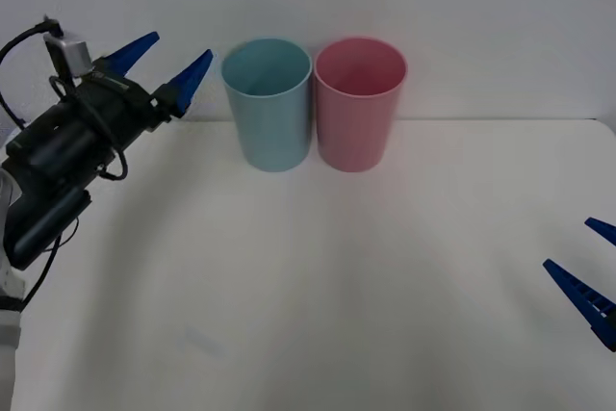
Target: Grasp the object on the table and drop it into the matching bin: aluminum can to the light blue bin, PET bottle to the pink bin.
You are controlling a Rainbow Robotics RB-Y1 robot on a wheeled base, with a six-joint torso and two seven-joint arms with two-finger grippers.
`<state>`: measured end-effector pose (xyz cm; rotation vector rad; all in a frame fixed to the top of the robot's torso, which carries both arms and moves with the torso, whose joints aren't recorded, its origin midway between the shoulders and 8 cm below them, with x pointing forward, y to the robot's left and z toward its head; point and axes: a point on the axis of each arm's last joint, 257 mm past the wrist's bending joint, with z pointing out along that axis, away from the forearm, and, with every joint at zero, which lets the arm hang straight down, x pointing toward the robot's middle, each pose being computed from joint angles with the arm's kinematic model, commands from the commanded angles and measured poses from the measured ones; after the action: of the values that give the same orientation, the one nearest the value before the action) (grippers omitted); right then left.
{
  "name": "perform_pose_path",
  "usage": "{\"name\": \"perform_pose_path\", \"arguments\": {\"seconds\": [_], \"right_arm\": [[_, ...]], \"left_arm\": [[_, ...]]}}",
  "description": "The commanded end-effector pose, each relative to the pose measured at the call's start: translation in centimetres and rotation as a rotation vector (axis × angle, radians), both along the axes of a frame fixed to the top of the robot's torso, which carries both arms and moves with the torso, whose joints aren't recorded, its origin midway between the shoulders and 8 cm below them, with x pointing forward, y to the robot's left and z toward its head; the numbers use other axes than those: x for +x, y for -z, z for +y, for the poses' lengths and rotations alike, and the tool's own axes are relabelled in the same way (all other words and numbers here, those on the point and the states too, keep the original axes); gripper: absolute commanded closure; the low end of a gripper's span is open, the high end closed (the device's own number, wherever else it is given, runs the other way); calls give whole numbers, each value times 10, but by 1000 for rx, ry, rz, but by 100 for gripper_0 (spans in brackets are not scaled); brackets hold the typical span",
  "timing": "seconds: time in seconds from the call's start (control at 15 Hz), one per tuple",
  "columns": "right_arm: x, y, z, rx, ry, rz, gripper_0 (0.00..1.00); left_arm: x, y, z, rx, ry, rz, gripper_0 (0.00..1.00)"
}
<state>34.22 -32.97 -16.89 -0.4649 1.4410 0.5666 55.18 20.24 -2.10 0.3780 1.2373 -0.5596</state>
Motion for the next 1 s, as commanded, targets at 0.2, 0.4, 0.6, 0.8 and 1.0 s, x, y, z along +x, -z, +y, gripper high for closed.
{"name": "perform_pose_path", "arguments": {"seconds": [0.2, 0.4, 0.6, 0.8, 1.0], "right_arm": [[0, 0, 0, 0, 0, 0, 0], [0, 0, 0, 0, 0, 0, 0], [0, 0, 0, 0, 0, 0, 0], [0, 0, 0, 0, 0, 0, 0], [0, 0, 0, 0, 0, 0, 0]], "left_arm": [[-74, 21, 54, 47, -39, -10, 0], [-117, 34, 93, 89, -97, 2, 0], [-154, 50, 129, 168, -144, 5, 0], [-190, 65, 157, 223, -169, 35, 0], [-221, 81, 176, 253, -190, 80, 0]]}}
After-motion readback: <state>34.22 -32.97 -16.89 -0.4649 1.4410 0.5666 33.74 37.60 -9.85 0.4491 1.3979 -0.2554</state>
